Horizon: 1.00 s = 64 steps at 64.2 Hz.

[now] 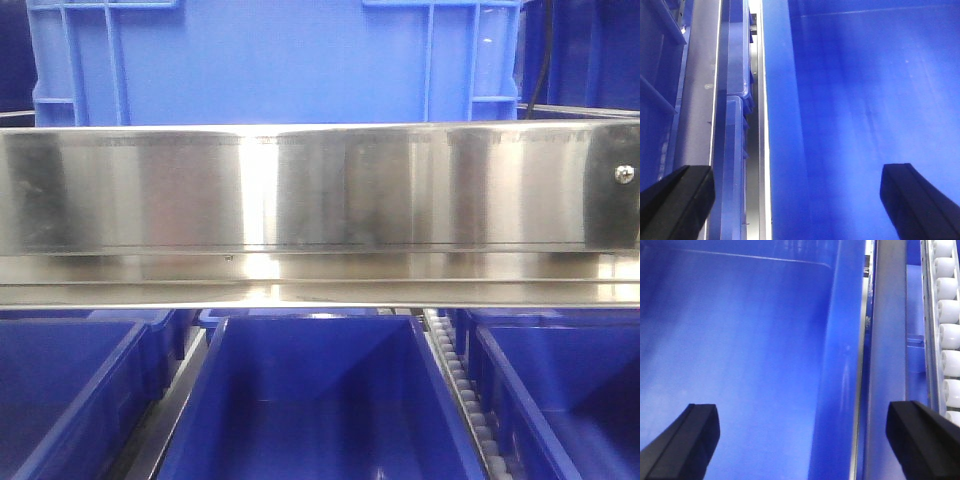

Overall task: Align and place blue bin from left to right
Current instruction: 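Close both grippers on opposite side walls of the blue bin, then lift the gripped blue bin up off the shelf with both grippers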

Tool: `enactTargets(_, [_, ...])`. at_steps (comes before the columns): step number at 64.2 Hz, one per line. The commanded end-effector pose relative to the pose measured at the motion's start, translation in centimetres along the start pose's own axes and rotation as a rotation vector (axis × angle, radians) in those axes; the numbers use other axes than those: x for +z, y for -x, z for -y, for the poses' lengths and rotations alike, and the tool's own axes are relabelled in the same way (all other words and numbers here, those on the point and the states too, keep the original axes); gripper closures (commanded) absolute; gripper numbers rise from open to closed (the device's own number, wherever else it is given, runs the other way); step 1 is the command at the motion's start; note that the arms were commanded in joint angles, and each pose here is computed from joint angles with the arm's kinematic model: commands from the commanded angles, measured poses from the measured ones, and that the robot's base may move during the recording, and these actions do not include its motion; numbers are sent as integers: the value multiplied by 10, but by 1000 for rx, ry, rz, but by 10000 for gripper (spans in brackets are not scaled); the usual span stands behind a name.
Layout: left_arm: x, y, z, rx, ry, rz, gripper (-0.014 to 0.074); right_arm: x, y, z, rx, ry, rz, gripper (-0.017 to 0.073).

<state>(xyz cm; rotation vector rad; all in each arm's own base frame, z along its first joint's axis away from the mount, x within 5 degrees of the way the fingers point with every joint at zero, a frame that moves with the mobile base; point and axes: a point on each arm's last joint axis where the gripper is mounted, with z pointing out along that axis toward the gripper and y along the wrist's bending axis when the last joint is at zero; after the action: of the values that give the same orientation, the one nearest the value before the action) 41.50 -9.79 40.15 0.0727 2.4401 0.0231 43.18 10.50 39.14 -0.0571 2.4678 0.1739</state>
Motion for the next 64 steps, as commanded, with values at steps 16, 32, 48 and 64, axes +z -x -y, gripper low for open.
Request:
enactTargets(16, [-1, 1, 0, -13, -5, 5, 26, -1, 3, 2, -2, -4, 20, 48])
enactTargets(32, [-1, 0, -1, -13, -2, -8, 337, 8, 0, 2, -2, -11, -15, 476])
enactTargets(48, [-1, 0, 0, -16, -8, -9, 590, 15, -1, 1, -2, -7, -28, 636])
enactTargets(64, [-3, 0, 0, -17, -11, -4, 602, 4, 2, 0, -3, -1, 1, 637])
